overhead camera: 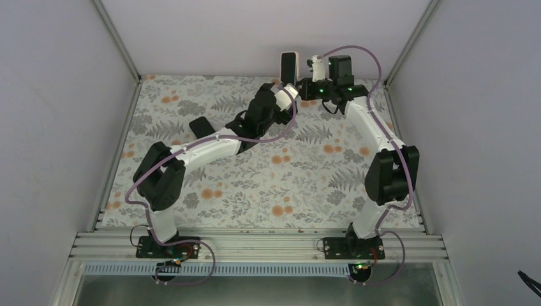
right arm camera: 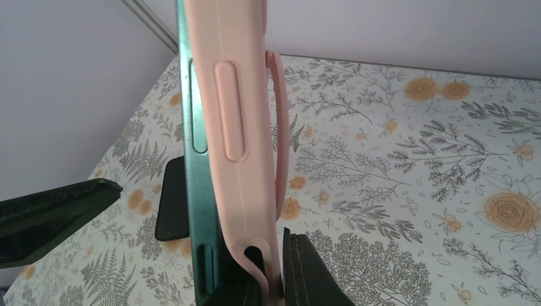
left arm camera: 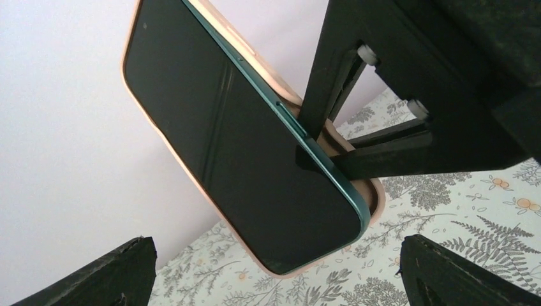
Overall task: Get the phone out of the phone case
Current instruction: Remove the phone case from the phone.
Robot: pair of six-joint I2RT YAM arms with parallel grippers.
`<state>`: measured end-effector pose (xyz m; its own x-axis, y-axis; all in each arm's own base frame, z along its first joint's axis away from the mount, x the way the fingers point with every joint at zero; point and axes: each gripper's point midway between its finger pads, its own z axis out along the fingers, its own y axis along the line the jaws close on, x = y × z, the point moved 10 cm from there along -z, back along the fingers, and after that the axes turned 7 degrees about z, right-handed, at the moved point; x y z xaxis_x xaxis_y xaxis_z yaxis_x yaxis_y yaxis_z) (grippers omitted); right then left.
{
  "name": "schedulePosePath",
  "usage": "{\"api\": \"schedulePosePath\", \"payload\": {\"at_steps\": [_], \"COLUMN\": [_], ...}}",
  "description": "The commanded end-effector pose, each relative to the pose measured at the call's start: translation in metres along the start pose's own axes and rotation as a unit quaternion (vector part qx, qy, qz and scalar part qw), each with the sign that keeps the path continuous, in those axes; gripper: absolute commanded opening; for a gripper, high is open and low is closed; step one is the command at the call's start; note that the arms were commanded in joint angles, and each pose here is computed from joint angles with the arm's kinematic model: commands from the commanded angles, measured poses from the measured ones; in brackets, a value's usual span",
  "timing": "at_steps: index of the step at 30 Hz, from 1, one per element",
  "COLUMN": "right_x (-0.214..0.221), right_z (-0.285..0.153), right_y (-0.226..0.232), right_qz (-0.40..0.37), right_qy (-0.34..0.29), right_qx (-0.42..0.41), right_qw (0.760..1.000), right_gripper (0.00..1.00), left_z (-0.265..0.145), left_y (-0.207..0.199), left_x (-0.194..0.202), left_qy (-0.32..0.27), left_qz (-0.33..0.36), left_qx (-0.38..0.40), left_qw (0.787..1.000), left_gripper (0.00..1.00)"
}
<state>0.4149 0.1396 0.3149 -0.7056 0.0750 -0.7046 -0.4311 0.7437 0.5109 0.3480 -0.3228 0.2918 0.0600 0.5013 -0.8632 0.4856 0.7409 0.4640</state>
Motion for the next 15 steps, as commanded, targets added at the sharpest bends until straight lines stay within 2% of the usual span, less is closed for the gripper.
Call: {"api": "schedulePosePath", "payload": {"at_steps": [1,15], "right_x": [-0.016,-0.013], "right_z": [-0.004,-0.006], "right_y": [0.009,0.012], "right_qz": [-0.014,-0.012], "right_qy": [-0.022,-0.018], "right_qx": [-0.034,-0.046], "right_qw": [0.999,0.999], "right_gripper": [0.03,0.03], "left_z": [-0.004,0.016], "left_y": [0.004,-0.003], "left_x": [-0.011,-0.008], "left_qy": [-0.023,-0.004], "left_qz": [0.001,0.007], "left_qx": [-0.022,-0.015], "left_qw": [0.999,1.0], "left_gripper": [0.95,0.97]}}
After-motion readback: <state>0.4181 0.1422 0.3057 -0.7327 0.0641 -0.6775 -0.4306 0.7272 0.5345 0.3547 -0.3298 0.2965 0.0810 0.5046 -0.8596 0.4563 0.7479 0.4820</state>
